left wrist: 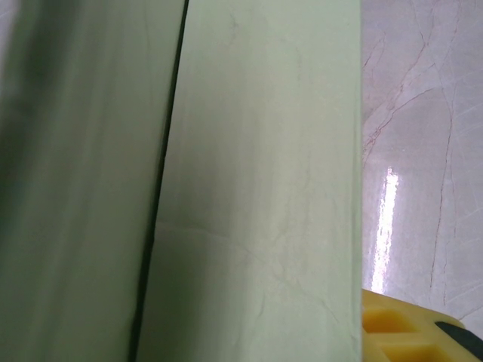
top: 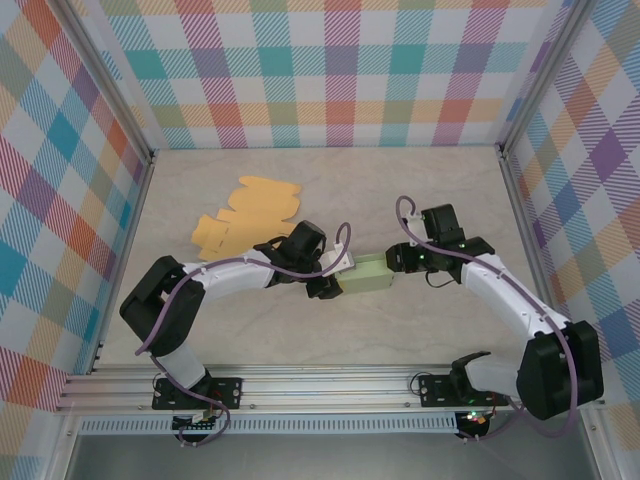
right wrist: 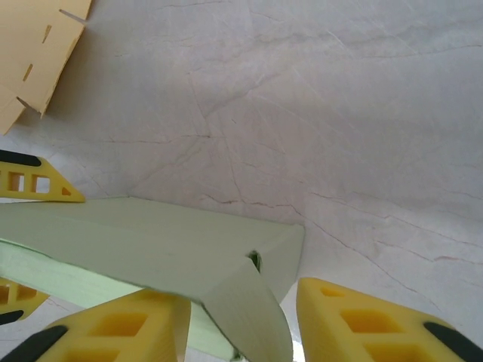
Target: Fold the paper box
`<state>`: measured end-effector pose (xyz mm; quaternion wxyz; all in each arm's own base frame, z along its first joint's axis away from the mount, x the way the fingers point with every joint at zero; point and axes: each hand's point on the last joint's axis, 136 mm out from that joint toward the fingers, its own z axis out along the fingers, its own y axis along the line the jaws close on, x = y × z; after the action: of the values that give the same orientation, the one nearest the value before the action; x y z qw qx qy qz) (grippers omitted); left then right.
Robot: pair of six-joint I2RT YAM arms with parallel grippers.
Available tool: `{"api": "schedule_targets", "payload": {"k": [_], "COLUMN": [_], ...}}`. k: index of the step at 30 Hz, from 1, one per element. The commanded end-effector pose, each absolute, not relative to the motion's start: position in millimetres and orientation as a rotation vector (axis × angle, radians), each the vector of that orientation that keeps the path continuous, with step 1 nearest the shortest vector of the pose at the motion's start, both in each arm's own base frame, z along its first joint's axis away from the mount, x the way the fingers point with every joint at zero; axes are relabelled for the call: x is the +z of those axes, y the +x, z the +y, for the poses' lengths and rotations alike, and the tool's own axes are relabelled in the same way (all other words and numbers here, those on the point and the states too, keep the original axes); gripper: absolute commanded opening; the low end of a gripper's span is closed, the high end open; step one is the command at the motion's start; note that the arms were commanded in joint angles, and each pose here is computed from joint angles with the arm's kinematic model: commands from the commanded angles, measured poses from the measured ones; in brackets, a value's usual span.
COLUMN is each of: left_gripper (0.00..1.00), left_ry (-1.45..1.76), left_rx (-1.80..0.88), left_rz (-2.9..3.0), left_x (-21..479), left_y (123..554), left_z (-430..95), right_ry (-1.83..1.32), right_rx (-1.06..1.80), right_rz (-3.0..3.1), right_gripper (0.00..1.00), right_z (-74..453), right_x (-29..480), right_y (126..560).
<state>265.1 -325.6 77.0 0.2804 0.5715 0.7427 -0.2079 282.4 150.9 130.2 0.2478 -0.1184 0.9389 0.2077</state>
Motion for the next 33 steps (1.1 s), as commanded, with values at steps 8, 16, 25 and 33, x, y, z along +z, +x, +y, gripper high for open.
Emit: {"api": "schedule_targets", "payload": {"k": [8, 16, 25, 33], "left_gripper": [0.48, 0.61, 0.68, 0.5], "left_ry": [1.566, 1.508, 1.354, 1.234], "left_rx": [-0.533, -0.495, -0.418, -0.415], "left_rz": [2.027, 2.046, 2.053, 2.105], "left_x": [70.6, 76.1, 88.8, 77.9], "left_y": [266.6, 275.7, 292.2, 307.5], "left_z": [-321.3, -320.7, -314.5, -319.4], "right_ry": [-0.377, -0.356, -0.388, -0.383], "right_rx": [0.603, 0.555, 0.513, 0.505], "right_rz": [2.499, 2.534, 2.545, 2.564], "right_gripper": [0.31, 0.08, 0.09, 0.1], "right_z": [163.8, 160.7, 163.3, 173.5], "right_x": [152.7, 144.5, 143.1, 150.4], "right_y": [284.1, 280.4, 278.5, 274.8]}}
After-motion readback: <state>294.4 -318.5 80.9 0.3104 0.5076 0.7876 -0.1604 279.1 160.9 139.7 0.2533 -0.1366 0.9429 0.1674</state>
